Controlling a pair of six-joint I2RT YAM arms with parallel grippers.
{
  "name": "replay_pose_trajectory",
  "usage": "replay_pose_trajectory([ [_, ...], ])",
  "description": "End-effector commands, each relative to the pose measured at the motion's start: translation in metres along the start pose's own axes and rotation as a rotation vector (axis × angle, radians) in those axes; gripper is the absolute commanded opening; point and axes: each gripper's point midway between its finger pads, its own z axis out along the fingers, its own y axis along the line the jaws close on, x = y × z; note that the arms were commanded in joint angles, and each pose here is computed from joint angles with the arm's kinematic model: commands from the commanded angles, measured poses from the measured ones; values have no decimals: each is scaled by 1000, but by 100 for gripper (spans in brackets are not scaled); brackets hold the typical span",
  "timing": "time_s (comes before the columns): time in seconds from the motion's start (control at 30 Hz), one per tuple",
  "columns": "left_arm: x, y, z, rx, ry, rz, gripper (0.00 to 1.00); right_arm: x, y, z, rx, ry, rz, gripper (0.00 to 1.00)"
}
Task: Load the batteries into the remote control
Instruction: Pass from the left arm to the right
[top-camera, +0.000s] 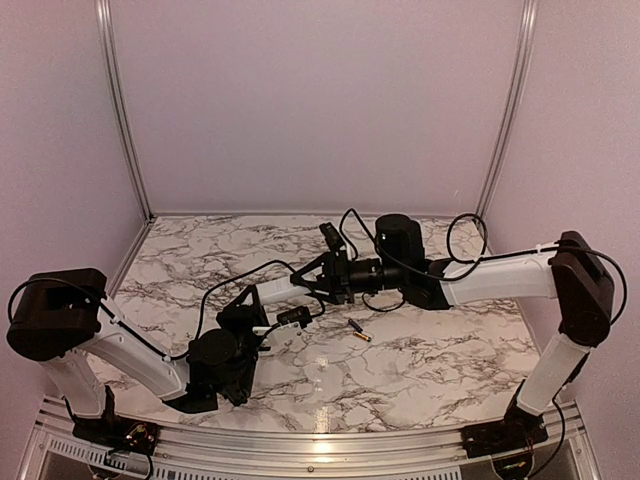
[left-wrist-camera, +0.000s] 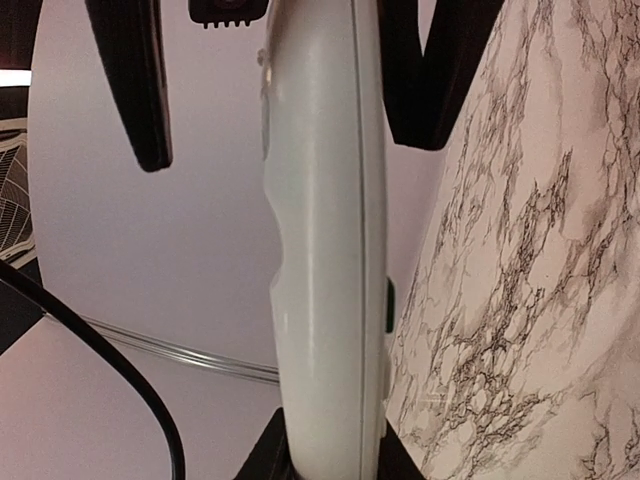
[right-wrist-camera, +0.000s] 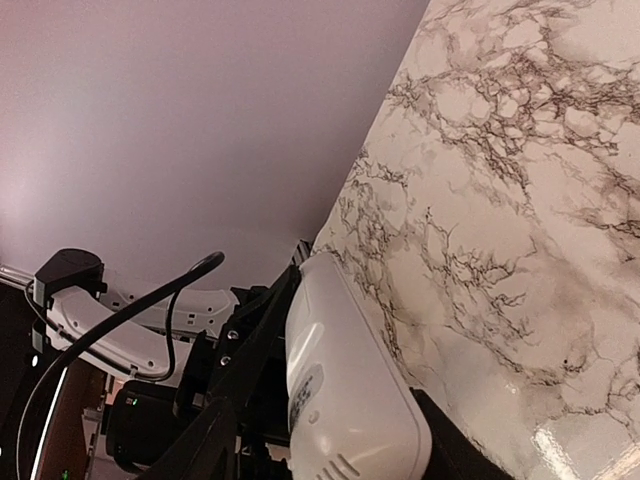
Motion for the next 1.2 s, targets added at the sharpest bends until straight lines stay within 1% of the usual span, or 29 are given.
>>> replay_pose_trajectory([
  [0.0, -2, 62, -4, -136, -30, -435, 4, 4, 10, 7, -86, 14, 41, 51],
  [0.03, -3, 63, -4, -136, -30, -435, 4, 4, 9, 9, -86, 15, 49, 48],
  [0.17, -3, 62, -4, -136, -30, -436, 4, 2, 6, 10, -90, 1, 68, 43],
  [0.3, -5, 62, -4, -136, -31, -438, 4, -4, 6, 11, -94, -34, 82, 41],
  [0.43, -6, 61, -3, -136, -34, -432, 4, -8, 6, 12, -95, -57, 86, 36],
  [0.53, -7, 59, -3, -134, -33, -422, 5, -9, 5, 13, -94, -62, 93, 26],
  [0.63, -7, 58, -3, -133, -33, -416, 10, -9, 4, 12, -91, -65, 96, 9],
  [0.67, -6, 58, -3, -134, -31, -419, 14, -8, 3, 12, -92, -63, 99, 5],
  [0.7, -7, 58, -3, -133, -30, -418, 20, -8, 2, 12, -92, -62, 100, 2],
  [0.73, -6, 57, -3, -133, -29, -416, 32, -9, 3, 10, -94, -65, 98, 0],
  [0.8, -6, 58, -3, -134, -32, -422, 56, -12, 2, 7, -92, -74, 97, 0],
  [0.83, -5, 58, -4, -133, -33, -423, 65, -14, 2, 4, -92, -81, 96, 0],
  [0.87, -5, 58, -4, -133, -35, -426, 71, -17, 1, 2, -89, -87, 93, 0],
  [0.9, -4, 59, -4, -133, -37, -428, 76, -19, 1, -1, -85, -94, 87, 0],
  [1.0, -4, 58, -6, -122, -51, -432, 85, -28, -1, -11, -71, -111, 67, 0],
  [1.13, -10, 48, -8, -65, -83, -433, 89, -40, -4, -27, -37, -138, 18, 0],
  [1.17, -12, 47, -8, -45, -93, -453, 89, -44, -5, -33, -29, -150, 3, 0],
])
